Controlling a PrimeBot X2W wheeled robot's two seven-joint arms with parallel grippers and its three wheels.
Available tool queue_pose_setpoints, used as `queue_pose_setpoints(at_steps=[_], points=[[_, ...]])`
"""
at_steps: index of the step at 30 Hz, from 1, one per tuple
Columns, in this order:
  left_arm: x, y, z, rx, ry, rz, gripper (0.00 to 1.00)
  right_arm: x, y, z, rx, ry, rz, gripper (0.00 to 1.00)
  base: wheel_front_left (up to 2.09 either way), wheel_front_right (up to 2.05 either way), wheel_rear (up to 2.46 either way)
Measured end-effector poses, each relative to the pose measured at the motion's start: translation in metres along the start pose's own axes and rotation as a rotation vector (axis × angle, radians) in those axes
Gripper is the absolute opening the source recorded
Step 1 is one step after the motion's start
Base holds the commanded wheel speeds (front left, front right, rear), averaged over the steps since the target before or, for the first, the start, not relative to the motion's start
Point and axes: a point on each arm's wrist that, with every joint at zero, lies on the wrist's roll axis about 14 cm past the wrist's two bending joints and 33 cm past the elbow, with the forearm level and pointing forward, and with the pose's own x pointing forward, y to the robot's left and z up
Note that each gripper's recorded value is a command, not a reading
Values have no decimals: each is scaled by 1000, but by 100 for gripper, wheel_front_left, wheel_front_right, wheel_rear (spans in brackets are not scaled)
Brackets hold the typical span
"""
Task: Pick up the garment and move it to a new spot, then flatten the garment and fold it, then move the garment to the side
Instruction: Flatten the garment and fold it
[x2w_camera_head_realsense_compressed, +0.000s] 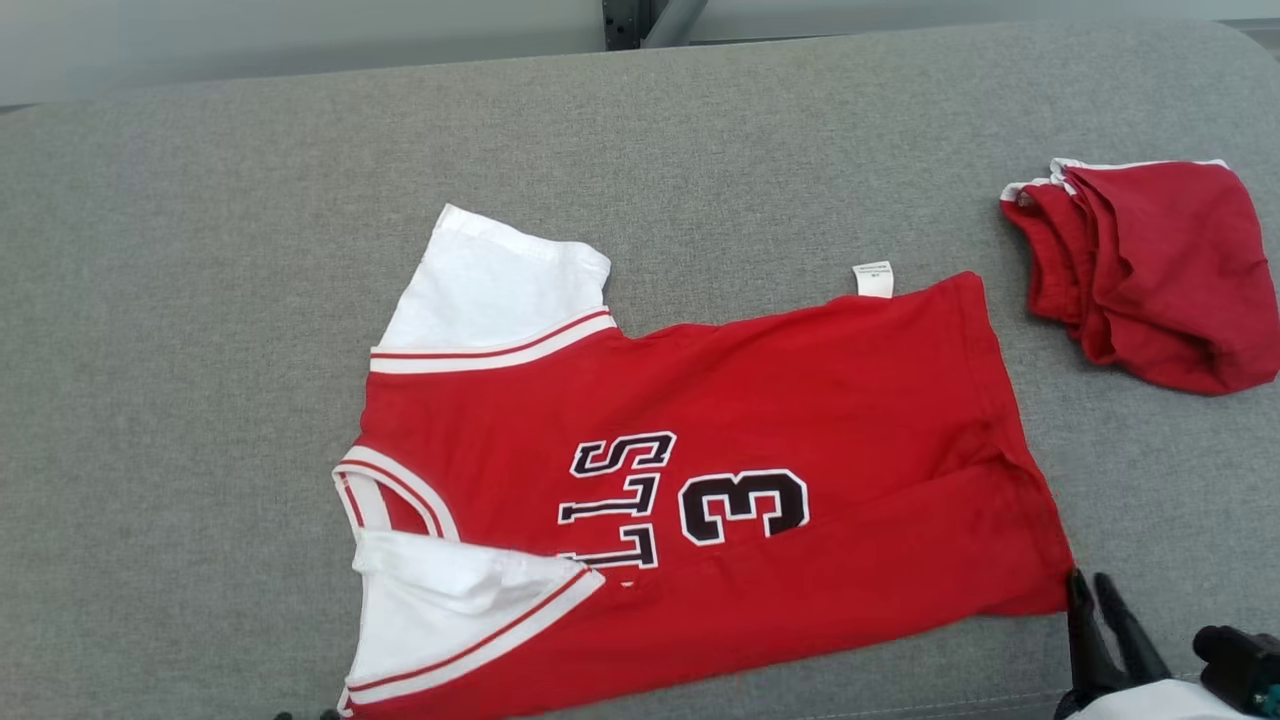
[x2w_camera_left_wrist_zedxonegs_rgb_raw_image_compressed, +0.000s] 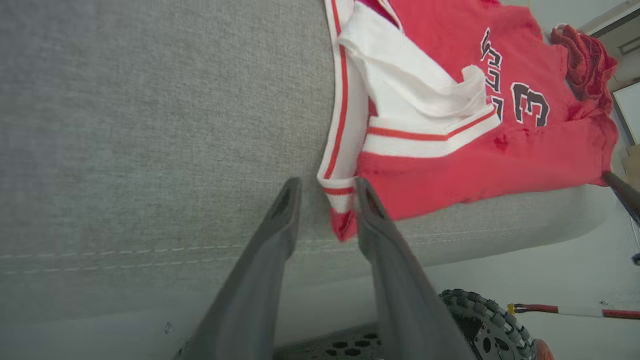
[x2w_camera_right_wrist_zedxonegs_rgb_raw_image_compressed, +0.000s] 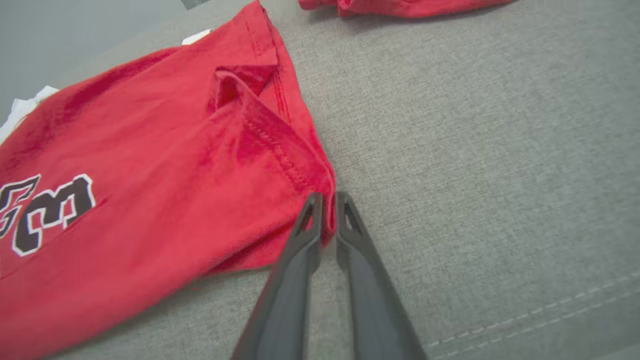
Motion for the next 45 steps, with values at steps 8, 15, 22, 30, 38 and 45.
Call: queue_pose_setpoints(at_steps=[8,15,22,30,38,45], points=[[4,8,54,28,-109,8,100,-6,4,50,-4,-154,16,100,0,0,0],[29,-29,168,215,-236,-136,100,5,47,63,-48,-171,139,100,0,0,0],[61,-46,224,308,-122,-172,100,23,73,59,-69,-148,209,100,0,0,0],[128,-50,224,432,172,-159,100,40,77,47,-78,-127,215,100,0,0,0],[182,-47,220,524,246,-146,100,44,70,35,-76,-112,191,100,0,0,0],[224,-42,210,546,295,-145,100,47,60,22,-67,-93,157,100,0,0,0]])
